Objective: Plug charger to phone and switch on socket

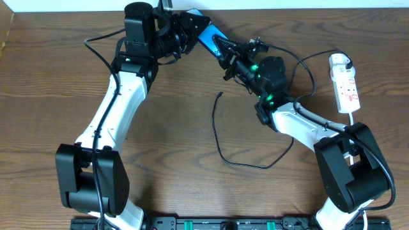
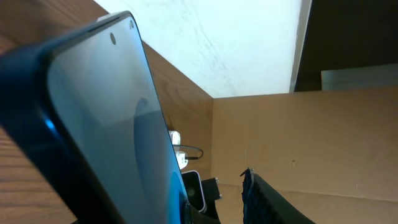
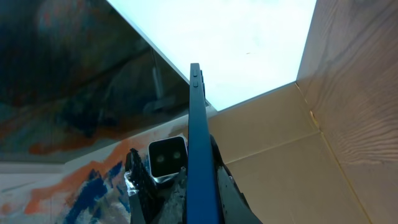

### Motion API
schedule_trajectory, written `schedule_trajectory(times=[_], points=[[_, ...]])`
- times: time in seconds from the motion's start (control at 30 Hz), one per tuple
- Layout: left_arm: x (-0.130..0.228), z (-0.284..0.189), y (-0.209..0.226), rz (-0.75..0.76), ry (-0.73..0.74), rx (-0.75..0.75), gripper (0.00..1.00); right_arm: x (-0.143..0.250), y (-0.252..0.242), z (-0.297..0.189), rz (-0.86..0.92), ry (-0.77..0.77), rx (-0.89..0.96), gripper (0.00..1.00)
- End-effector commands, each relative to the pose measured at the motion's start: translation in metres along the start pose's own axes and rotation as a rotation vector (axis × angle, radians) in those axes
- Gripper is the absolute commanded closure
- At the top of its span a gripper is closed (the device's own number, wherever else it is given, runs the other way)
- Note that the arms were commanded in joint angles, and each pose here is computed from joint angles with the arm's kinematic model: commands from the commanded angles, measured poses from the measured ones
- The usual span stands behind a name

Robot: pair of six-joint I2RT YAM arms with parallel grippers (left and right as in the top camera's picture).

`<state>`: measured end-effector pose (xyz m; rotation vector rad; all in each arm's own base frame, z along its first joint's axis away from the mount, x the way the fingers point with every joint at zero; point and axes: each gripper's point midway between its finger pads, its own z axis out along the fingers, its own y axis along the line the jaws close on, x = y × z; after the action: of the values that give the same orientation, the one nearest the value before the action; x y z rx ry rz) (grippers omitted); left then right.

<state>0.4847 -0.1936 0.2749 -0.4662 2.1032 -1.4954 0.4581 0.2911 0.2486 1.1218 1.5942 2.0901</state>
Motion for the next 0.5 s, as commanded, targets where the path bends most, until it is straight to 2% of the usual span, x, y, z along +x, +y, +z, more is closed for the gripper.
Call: schedule_trajectory(times=[0.0,0.03,0.17,0.23,0.37,0.4,0.47], points=[[-0.0131,-0.007,-0.0178,0.054,-0.063,0.028,0.64,0.0314,-0.0142,0.0016,0.014,0.108,0.056,0.98],[-0.0141,-0.007,-0.0173,0.054,-0.069,0.026,0.72,0.0319,-0.0145,0.0017,0.014,0.109,0.057,0.99],[-0.0164,-0.0072,-0.0165,0.035,-0.082,0.021,0.8,0.0354,-0.0161,0.0022,0.015,0.115,0.06,0.98],[-0.0161,-0.0072,-0.0164,0.035,-0.08,0.021,0.92,0.0356,-0.0161,0.0023,0.015,0.116,0.059,0.98],[-0.0176,-0.0078,-0.0156,0.034,-0.086,0.018,0.92,0.0354,-0.0161,0.0022,0.015,0.115,0.06,0.97],[-0.0184,-0.0083,-0.0152,0.034,-0.088,0.018,0.93,0.0354,-0.0162,0.0022,0.015,0.115,0.06,0.94],[-0.0225,-0.0113,-0.0125,0.028,-0.096,0.012,0.93,0.0353,-0.0163,0.0022,0.014,0.115,0.06,0.81]])
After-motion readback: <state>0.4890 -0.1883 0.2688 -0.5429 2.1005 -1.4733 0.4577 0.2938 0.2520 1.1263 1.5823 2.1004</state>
